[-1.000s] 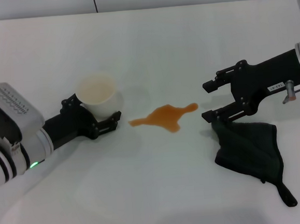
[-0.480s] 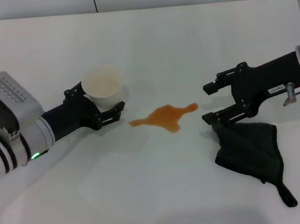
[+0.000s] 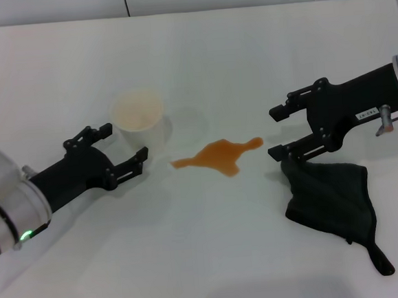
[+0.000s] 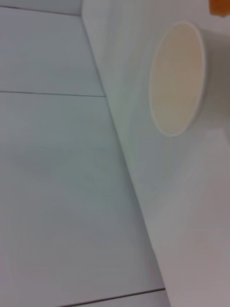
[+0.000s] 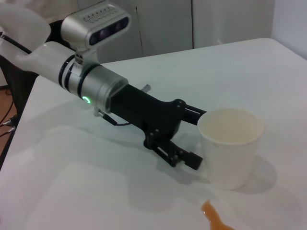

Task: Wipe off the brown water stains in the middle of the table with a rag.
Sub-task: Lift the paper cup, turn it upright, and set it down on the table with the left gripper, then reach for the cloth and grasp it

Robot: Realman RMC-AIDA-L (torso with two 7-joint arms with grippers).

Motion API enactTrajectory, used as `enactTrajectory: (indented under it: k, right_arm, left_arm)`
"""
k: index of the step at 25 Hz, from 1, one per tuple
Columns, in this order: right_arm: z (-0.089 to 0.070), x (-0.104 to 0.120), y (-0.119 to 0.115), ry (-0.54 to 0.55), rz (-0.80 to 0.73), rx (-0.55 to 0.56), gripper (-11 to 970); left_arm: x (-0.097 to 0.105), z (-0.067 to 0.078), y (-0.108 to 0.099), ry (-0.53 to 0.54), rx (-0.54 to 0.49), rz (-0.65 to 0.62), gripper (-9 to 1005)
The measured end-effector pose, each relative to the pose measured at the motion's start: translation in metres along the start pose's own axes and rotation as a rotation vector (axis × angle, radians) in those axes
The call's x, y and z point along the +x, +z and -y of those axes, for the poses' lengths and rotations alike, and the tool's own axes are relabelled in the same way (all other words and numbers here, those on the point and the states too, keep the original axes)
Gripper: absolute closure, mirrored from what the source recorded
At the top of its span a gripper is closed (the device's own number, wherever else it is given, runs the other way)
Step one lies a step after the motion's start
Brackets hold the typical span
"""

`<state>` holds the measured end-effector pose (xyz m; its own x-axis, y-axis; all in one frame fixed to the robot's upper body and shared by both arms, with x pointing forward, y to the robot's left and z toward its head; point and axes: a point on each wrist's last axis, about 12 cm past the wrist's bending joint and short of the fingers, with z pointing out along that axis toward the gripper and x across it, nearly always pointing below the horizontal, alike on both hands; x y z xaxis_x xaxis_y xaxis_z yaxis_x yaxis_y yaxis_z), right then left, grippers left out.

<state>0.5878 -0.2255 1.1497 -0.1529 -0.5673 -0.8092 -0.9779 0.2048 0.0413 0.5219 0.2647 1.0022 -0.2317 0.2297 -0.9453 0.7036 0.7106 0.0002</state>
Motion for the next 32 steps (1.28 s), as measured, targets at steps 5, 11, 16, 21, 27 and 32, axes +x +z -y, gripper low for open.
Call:
enactTrajectory:
  k: [5, 11, 16, 21, 27, 32]
  right_arm:
    - [0.001, -0.003, -0.002, 0.011, -0.004, 0.002, 218]
    - [-0.002, -0.010, -0.008, 0.053, -0.082, 0.018, 218]
    - [-0.006, -0.011, 0.000, 0.143, -0.233, 0.040, 218]
    - [-0.007, -0.010, 0.009, 0.210, -0.357, 0.072, 218]
    - [-0.013, -0.025, 0.022, 0.255, -0.467, 0.099, 219]
    - [-0.025, -0.034, 0.031, 0.250, -0.538, 0.096, 219]
  left_arm:
    - [0.002, -0.002, -0.023, -0.015, 0.009, 0.051, 114]
    - [-0.008, -0.010, -0.071, -0.033, 0.157, 0.063, 115]
    - [-0.026, -0.013, -0.100, -0.021, 0.318, -0.012, 115]
    - [-0.048, -0.016, -0.107, 0.036, 0.455, -0.100, 116]
    - [-0.059, -0.023, -0.107, 0.052, 0.489, -0.108, 116]
    - [-0.062, -0.025, -0.105, 0.072, 0.492, -0.112, 116]
